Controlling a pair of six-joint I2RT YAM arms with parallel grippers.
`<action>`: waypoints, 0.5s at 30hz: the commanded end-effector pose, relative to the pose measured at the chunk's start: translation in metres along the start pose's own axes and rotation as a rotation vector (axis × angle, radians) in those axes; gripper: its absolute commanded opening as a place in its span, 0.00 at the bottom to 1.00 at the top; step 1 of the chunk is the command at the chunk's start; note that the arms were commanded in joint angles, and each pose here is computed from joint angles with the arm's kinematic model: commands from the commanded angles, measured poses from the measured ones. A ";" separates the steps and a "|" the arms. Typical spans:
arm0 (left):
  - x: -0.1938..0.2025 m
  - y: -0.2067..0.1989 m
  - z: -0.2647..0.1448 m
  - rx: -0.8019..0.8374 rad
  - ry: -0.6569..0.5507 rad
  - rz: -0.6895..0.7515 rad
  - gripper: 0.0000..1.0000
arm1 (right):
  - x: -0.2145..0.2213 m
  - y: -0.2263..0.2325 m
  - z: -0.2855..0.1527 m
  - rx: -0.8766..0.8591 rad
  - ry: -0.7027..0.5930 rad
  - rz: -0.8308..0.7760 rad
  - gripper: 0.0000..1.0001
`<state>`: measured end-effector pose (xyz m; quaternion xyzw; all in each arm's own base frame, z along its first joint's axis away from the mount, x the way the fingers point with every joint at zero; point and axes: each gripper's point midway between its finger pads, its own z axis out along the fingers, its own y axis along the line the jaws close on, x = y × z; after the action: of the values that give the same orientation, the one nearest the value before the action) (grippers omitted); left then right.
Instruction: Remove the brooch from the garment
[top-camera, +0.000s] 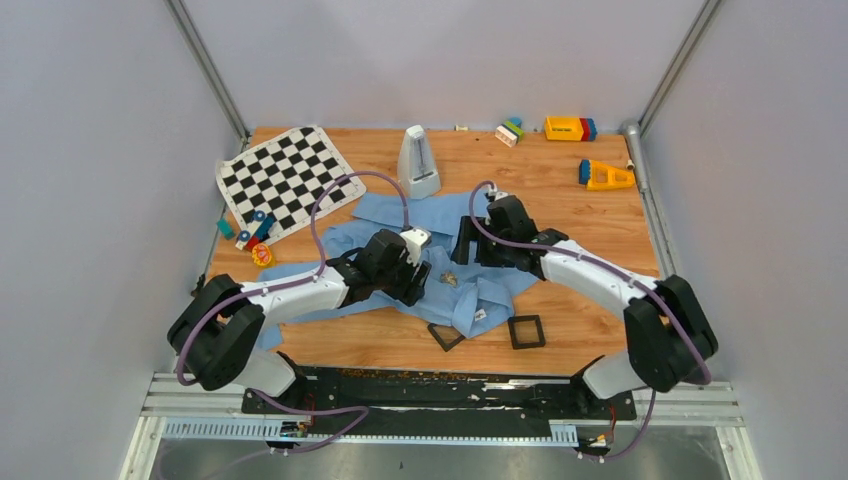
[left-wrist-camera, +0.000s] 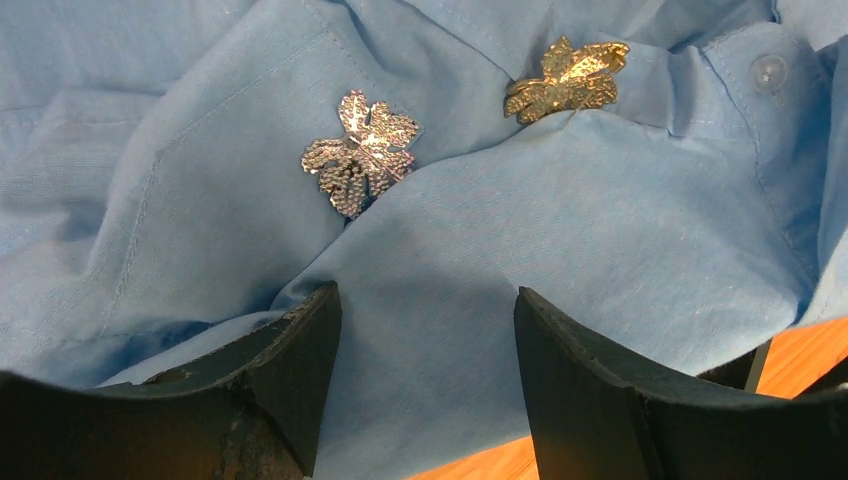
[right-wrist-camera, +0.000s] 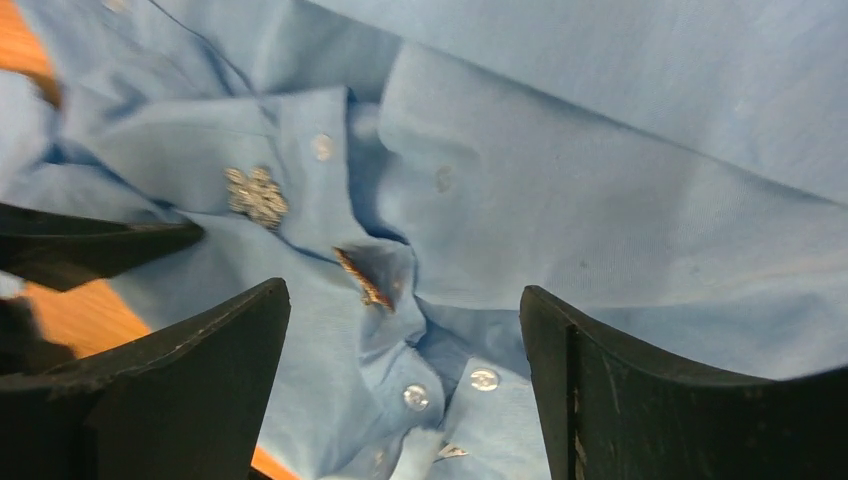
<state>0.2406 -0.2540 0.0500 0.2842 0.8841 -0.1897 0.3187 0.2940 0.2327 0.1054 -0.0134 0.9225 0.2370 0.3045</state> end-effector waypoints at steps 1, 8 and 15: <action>-0.012 -0.008 -0.008 0.036 -0.030 0.028 0.71 | 0.027 -0.013 0.018 0.079 0.106 -0.073 0.85; -0.004 -0.002 -0.003 0.006 0.007 0.014 0.63 | 0.018 0.017 0.032 -0.082 0.068 -0.118 0.79; 0.014 0.017 0.009 -0.090 0.088 -0.055 0.31 | 0.008 0.042 0.052 -0.190 0.072 -0.121 0.65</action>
<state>0.2379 -0.2421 0.0318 0.2701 0.9040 -0.1598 0.2903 0.2888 0.2649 0.0678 -0.0821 0.9269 0.2585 0.2593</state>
